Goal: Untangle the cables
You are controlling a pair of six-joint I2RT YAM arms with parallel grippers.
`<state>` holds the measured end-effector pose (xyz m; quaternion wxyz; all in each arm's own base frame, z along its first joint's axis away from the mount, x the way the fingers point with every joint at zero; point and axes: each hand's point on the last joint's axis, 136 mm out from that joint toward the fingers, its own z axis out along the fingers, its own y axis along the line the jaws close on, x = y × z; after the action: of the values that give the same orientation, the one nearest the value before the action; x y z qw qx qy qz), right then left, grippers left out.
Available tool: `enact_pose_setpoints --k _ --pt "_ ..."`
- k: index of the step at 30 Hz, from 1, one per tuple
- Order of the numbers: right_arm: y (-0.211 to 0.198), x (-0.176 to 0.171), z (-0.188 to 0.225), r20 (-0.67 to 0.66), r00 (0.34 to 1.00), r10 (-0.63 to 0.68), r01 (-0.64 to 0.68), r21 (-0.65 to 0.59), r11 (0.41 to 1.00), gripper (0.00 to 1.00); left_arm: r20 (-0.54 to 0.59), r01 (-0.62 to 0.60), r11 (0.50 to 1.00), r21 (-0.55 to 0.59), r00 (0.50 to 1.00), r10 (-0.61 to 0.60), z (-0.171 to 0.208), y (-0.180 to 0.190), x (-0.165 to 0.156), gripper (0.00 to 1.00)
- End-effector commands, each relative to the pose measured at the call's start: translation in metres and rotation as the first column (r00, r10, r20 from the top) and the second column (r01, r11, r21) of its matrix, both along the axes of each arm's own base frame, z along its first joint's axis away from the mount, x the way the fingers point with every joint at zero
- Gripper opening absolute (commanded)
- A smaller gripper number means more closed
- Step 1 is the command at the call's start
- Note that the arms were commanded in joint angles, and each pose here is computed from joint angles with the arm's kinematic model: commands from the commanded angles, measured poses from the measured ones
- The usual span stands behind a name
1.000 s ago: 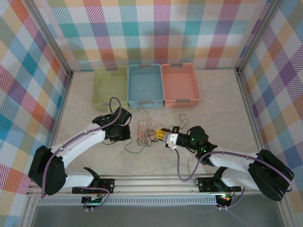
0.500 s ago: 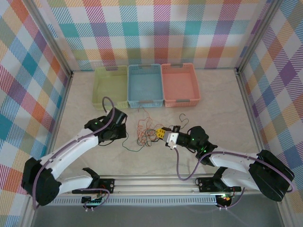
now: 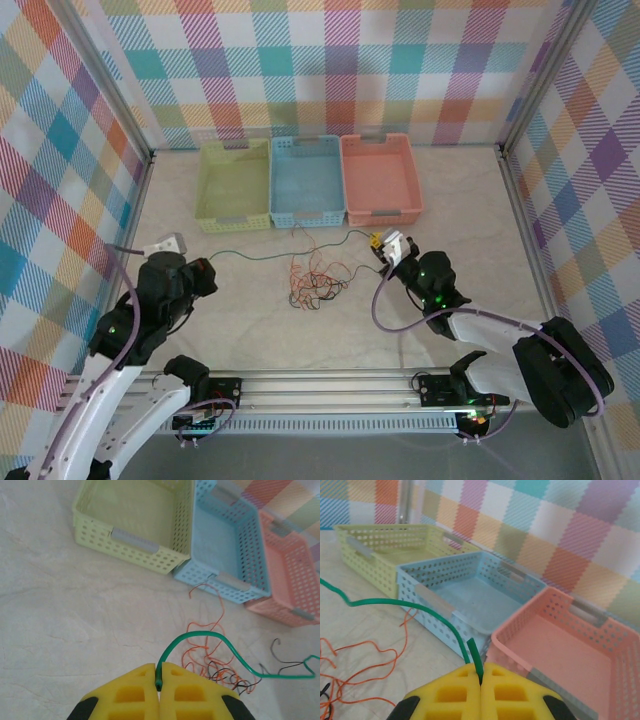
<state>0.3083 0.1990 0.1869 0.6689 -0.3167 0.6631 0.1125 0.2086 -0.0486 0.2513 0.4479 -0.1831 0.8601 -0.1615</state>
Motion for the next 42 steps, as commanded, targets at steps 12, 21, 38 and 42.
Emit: enact_pose_setpoints --k 12,21,38,42 --pt "-0.035 0.015 -0.009 -0.105 0.976 -0.19 0.199 0.077 0.977 0.0 0.16 0.048 0.994 -0.096 0.987 -0.032 0.054 0.006 -0.032 0.0" --pt "-0.046 0.017 -0.008 -0.12 0.965 -0.234 0.245 0.09 0.965 0.0 0.246 0.057 0.987 -0.149 0.969 -0.019 0.074 0.011 -0.049 0.0" --pt "0.011 -0.016 0.033 -0.079 0.988 0.134 -0.12 0.157 0.98 0.0 0.159 0.237 0.948 -0.214 0.966 -0.205 0.054 -0.042 -0.019 0.0" --pt "0.045 -0.039 0.042 -0.05 0.951 0.304 -0.294 0.139 0.945 0.0 0.122 0.281 0.928 -0.243 0.958 -0.258 0.045 -0.059 -0.007 0.0"
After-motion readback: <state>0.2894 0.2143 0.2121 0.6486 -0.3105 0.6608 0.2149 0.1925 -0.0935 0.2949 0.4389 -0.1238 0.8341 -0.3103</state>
